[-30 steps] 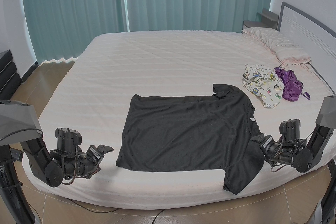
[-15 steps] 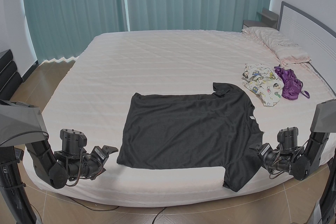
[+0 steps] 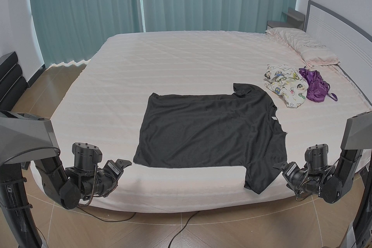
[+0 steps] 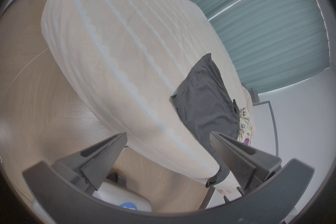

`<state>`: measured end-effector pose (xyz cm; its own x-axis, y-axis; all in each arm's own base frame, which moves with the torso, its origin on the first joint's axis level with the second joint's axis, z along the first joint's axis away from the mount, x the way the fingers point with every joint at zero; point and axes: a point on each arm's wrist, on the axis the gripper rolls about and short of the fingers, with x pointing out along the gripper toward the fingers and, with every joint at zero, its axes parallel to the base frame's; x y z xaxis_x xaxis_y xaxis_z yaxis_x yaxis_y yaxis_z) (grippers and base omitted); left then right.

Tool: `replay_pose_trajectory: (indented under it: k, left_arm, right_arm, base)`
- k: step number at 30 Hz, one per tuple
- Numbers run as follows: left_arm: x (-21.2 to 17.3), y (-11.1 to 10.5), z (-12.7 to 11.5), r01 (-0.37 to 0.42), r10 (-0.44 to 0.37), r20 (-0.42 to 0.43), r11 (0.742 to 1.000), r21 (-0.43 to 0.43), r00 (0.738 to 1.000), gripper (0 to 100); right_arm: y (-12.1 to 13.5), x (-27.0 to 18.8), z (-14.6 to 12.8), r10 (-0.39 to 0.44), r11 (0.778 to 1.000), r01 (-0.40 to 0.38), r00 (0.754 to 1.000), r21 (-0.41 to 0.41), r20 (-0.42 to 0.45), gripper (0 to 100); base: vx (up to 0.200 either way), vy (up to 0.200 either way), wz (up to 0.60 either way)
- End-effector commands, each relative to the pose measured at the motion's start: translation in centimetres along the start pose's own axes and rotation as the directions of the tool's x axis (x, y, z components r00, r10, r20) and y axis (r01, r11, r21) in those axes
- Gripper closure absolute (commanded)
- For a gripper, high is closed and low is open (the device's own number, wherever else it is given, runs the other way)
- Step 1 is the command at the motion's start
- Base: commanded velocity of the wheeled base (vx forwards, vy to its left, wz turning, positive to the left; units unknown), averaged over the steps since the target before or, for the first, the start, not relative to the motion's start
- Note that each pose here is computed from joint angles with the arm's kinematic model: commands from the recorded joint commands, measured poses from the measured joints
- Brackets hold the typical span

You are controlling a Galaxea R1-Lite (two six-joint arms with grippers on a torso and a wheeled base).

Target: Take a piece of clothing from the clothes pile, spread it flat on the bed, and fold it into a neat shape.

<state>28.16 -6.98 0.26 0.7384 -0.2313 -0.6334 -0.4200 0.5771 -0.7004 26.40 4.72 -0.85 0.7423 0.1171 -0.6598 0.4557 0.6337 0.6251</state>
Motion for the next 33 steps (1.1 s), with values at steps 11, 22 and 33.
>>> replay_pose_trajectory:
  k: [11, 22, 33]
  left_arm:
    - [0.60, 0.15, -0.14, 0.007, -0.007, 0.010, 1.000, -0.022, 1.000, 0]
    - [0.47, 0.25, -0.16, 0.005, -0.005, 0.004, 1.000, -0.020, 1.000, 0]
    - [0.61, 0.23, -0.14, 0.006, -0.005, 0.006, 1.000, -0.018, 1.000, 0]
  right_arm:
    - [0.01, -0.09, -0.17, 0.003, 1.000, -0.003, 1.000, -0.005, -0.003, 0]
    - [0.12, -0.17, -0.43, 0.006, 1.000, -0.006, 1.000, -0.012, -0.010, 0]
    - [0.09, -0.19, -0.45, 0.005, 1.000, -0.005, 1.000, -0.014, -0.011, 0]
  base:
    - [0.000, 0.000, 0.00]
    - [0.091, 0.000, 0.00]
    - [0.182, 0.000, 0.00]
